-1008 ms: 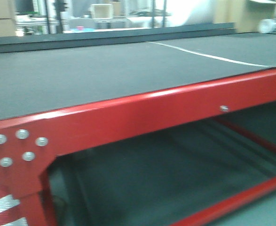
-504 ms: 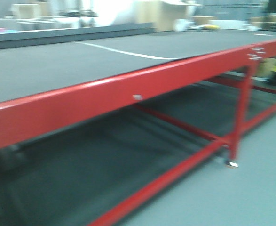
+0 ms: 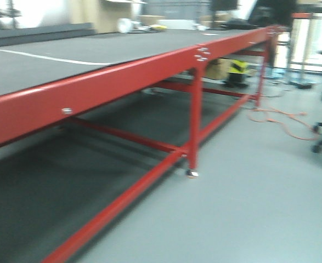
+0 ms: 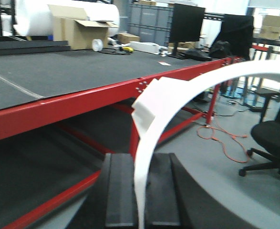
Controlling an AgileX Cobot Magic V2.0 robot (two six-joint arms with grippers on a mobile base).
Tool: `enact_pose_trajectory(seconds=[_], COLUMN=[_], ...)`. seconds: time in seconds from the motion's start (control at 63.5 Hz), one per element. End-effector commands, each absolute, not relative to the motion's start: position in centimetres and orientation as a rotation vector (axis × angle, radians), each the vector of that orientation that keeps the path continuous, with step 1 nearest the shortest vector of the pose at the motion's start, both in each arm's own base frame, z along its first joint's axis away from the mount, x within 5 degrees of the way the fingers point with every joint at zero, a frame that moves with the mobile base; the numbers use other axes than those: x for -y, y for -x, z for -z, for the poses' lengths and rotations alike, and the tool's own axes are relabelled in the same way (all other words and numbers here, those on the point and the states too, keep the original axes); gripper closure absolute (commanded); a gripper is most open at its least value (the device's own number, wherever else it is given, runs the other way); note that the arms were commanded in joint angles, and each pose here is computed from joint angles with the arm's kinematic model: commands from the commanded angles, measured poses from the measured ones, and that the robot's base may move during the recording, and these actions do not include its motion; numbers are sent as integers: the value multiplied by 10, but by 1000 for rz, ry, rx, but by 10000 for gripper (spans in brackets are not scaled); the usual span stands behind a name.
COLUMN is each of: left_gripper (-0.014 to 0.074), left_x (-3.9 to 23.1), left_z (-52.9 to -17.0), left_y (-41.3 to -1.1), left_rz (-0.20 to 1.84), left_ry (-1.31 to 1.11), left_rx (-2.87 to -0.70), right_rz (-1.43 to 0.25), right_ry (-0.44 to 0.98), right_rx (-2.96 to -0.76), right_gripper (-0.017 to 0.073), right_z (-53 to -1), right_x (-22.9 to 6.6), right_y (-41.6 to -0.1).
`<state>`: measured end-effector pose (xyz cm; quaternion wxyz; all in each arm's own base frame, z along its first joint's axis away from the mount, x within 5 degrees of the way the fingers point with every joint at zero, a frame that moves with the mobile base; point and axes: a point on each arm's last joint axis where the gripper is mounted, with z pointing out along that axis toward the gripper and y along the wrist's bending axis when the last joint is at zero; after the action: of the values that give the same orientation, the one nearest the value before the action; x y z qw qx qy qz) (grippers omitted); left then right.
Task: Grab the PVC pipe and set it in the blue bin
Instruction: 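Hold the pipe while driving past the chair toward the blue bins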
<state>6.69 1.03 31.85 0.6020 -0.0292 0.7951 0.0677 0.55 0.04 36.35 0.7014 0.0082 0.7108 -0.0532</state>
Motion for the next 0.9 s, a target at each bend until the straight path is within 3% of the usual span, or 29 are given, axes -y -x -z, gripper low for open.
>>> enact_pose_trajectory(seconds=[0.0,0.882], left_gripper=[704,704], left_x=[-10,-10], left_z=[-322,-322], left_y=[-66,-66], left_rz=[-148,-148], left_ry=[68,68], left_rx=[-1809,-1811], right_rz=[121,121], right_ry=[-16,-16], right_rx=[-1556,-1556], right_gripper=[715,715], right_z=[-365,-365], right_x=[0,0], right_y=[-5,-5])
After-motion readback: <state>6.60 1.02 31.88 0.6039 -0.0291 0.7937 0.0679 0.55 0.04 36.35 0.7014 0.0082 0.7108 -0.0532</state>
